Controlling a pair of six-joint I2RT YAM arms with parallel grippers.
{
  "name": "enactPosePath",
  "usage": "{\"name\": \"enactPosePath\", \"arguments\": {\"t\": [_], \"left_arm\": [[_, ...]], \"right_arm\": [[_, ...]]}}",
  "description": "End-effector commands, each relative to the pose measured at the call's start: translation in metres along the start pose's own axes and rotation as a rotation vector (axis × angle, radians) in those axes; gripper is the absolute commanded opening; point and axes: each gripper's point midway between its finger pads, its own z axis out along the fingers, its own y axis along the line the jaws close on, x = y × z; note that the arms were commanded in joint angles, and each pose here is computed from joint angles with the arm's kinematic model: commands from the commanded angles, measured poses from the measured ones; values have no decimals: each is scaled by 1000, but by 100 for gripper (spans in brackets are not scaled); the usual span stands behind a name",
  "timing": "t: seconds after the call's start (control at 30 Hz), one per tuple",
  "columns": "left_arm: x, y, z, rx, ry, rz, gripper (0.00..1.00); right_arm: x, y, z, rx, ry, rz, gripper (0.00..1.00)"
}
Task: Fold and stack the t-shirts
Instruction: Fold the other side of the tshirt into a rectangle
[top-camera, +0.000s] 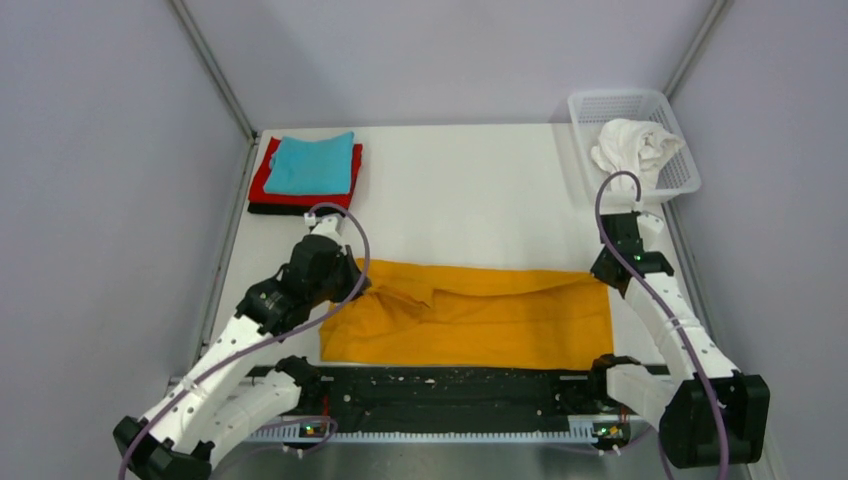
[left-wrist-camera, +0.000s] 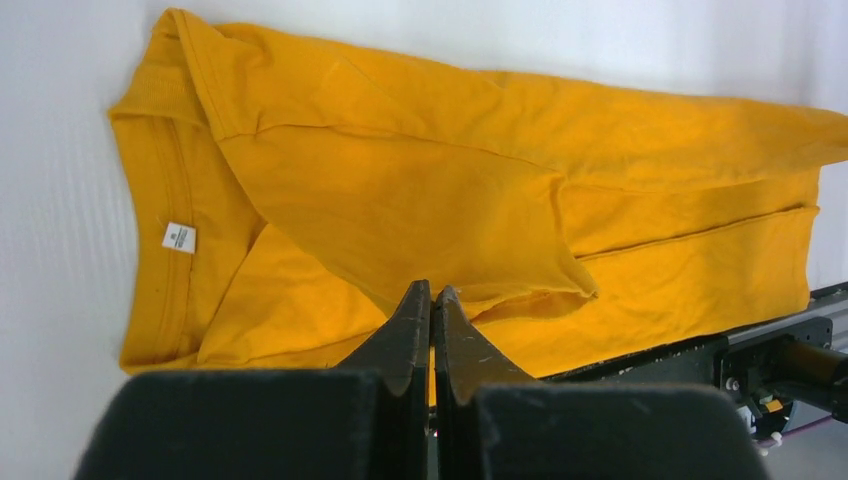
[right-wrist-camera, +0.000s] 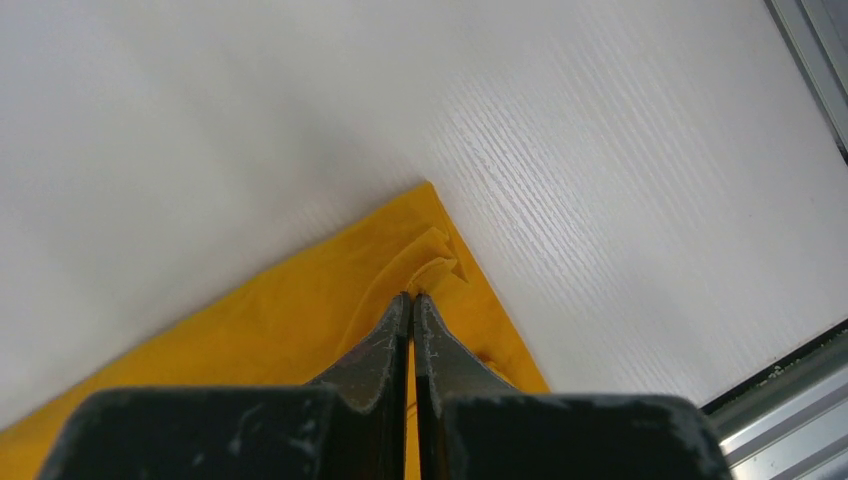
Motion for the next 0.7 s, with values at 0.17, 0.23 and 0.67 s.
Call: {"name": "enactPosePath", "arguments": {"t": [0.17, 0.23, 0.67], "left_arm": [[51, 16, -5, 6, 108, -97, 0], [72, 23, -8, -4, 166, -148, 0], [81, 5, -36, 130, 158, -263, 99]], "right_arm": [[24, -10, -2, 15, 39, 58, 0], [32, -14, 0, 37, 59, 70, 1], [-7, 25, -34, -237, -69, 136, 98]]}}
